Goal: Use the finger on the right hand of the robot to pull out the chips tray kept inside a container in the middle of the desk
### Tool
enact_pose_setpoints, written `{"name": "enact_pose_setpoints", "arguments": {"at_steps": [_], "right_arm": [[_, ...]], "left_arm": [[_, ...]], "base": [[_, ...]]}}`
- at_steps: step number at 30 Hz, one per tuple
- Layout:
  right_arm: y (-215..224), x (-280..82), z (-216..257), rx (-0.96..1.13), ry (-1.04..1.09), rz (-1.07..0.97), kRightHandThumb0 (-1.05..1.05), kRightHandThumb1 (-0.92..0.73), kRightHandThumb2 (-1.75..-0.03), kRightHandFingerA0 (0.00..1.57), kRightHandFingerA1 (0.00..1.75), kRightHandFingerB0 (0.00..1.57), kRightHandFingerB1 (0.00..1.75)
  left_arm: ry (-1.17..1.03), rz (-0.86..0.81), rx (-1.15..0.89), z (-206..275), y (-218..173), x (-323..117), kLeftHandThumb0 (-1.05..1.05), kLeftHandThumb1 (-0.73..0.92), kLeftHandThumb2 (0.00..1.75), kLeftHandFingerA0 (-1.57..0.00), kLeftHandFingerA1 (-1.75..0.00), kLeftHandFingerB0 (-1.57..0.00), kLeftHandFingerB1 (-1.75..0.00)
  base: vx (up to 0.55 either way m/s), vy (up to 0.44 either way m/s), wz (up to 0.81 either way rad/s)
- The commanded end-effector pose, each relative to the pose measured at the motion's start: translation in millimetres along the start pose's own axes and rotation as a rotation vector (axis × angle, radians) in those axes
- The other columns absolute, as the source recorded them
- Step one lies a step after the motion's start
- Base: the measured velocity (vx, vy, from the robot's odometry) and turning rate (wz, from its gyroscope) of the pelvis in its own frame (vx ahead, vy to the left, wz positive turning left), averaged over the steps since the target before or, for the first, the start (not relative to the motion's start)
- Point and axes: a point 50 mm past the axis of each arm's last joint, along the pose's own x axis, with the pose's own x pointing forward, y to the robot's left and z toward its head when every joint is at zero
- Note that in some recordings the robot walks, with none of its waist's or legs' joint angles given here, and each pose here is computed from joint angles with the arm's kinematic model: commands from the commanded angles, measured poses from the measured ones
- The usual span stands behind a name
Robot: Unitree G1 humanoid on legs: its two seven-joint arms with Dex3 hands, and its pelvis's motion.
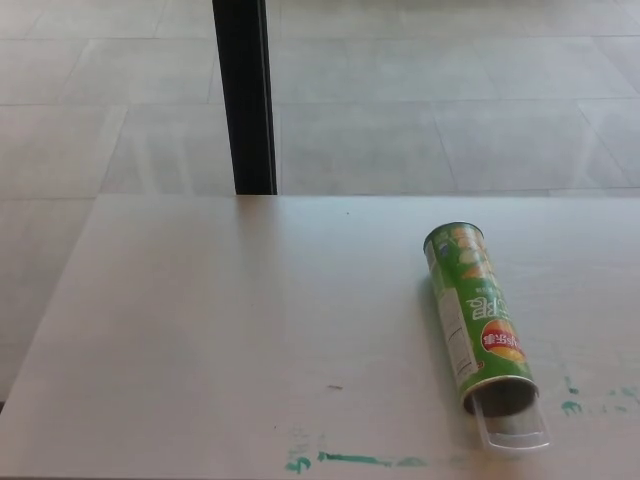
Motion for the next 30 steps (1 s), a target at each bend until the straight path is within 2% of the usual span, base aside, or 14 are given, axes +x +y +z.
{"name": "enact_pose_setpoints", "arguments": {"at_steps": [1,11,12,13,16,17,18,19,20,22,23,26,27,30], "right_arm": [[-22.6,-1.3,17.3,0.065,-0.099,-0.077,-0.45,-0.66,-0.60,0.56,0.57,0.34,0.35],[-68.4,-17.6,101.5,0.328,-0.440,-0.222,-0.35,-0.67,-0.60,0.51,0.62,0.26,0.32],[-76.3,-25.3,125.7,0.328,-0.544,-0.241,-0.39,-0.64,-0.59,0.58,0.58,0.30,0.30],[-80.2,-35.6,146.9,0.307,-0.619,-0.251,-0.52,-0.53,-0.79,0.55,0.59,0.25,0.42],[-80.1,-55.9,185.1,0.283,-0.779,-0.252,-0.44,-0.50,-0.78,0.57,0.61,0.28,0.44],[-78.1,-61.1,195.5,0.286,-0.825,-0.248,-0.35,-0.62,-0.59,0.68,0.56,0.36,0.33],[-75.8,-65.6,202.4,0.296,-0.852,-0.240,-0.40,-0.57,-0.57,0.68,0.58,0.39,0.33],[-73.4,-69.8,208.0,0.305,-0.874,-0.233,-0.40,-0.57,-0.57,0.68,0.58,0.39,0.33],[-70.2,-74.0,213.2,0.296,-0.904,-0.226,-0.43,-0.48,-0.79,0.68,0.69,0.33,0.47],[-60.4,-87.6,227.9,0.240,-0.973,-0.204,-0.41,-0.59,-0.58,0.72,0.64,0.42,0.35],[-50.2,-96.5,237.0,0.166,-1.050,-0.196,-0.45,-0.49,-0.79,0.68,0.63,0.31,0.47],[-37.7,-102.4,241.5,0.143,-1.120,-0.125,-0.41,-0.52,-0.78,0.63,0.64,0.27,0.45],[-32.4,-105.3,242.6,0.152,-1.113,-0.105,-0.32,-0.64,-0.59,0.69,0.56,0.34,0.35],[-11.4,-115.4,247.8,0.118,-1.127,-0.013,-0.22,-0.65,-0.61,0.71,0.66,0.31,0.38]], "left_arm": [[-0.022,-0.016,-0.041,2.2,6.1,-1.1,-0.77,0.82,0.66,-0.34,-0.88,-0.39,-0.85],[-0.032,-0.026,-0.008,5.2,8.2,-1.1,-0.76,0.84,0.65,-0.32,-0.83,-0.34,-0.68],[-0.029,-0.020,-0.022,4.9,8.3,-0.6,-0.77,0.82,0.64,-0.34,-0.90,-0.41,-0.87],[-0.032,-0.019,-0.028,5.2,8.2,-0.8,-0.79,0.82,0.66,-0.32,-0.91,-0.39,-0.79],[-0.037,-0.021,-0.026,5.1,8.8,-1.4,-0.79,0.81,0.65,-0.33,-0.90,-0.40,-0.79],[-0.035,-0.022,-0.025,4.9,9.1,-1.5,-0.78,0.67,1.11,-0.38,-0.79,-0.38,-0.71],[-0.036,-0.022,-0.017,5.0,9.1,-1.6,-0.78,0.83,0.65,-0.32,-0.88,-0.37,-0.77],[-0.039,-0.022,-0.006,5.2,9.0,-1.7,-0.78,0.83,0.65,-0.32,-0.88,-0.37,-0.77],[-0.039,-0.019,-0.006,5.4,9.1,-1.7,-0.77,0.83,0.65,-0.33,-0.88,-0.37,-0.77],[-0.029,-0.015,-0.018,4.6,9.5,-1.2,-0.77,0.82,0.65,-0.32,-0.89,-0.37,-0.79],[-0.028,-0.016,-0.025,5.3,9.6,-0.8,-0.78,0.82,0.66,-0.31,-0.88,-0.38,-0.75],[-0.030,-0.019,-0.019,6.1,9.8,-1.1,-0.77,0.82,0.65,-0.32,-0.91,-0.38,-0.83],[-0.032,-0.018,-0.019,6.0,9.7,-1.0,-0.77,0.82,0.64,-0.32,-0.90,-0.39,-0.89],[-0.042,-0.025,-0.010,6.1,9.3,-1.7,-0.77,0.83,0.65,-0.31,-0.90,-0.36,-0.78]], "base": [[0.00,0.000,0.00],[0.00,0.000,0.00],[0.00,0.000,0.00],[0.00,0.000,0.00],[0.00,0.000,0.00],[0.00,0.000,0.00],[0.00,0.000,0.00],[0.00,0.000,0.00],[0.00,0.000,0.00],[0.00,0.000,0.00],[0.00,0.000,0.00],[0.00,0.000,0.00],[0.00,0.000,0.00],[0.00,0.000,0.00]]}}
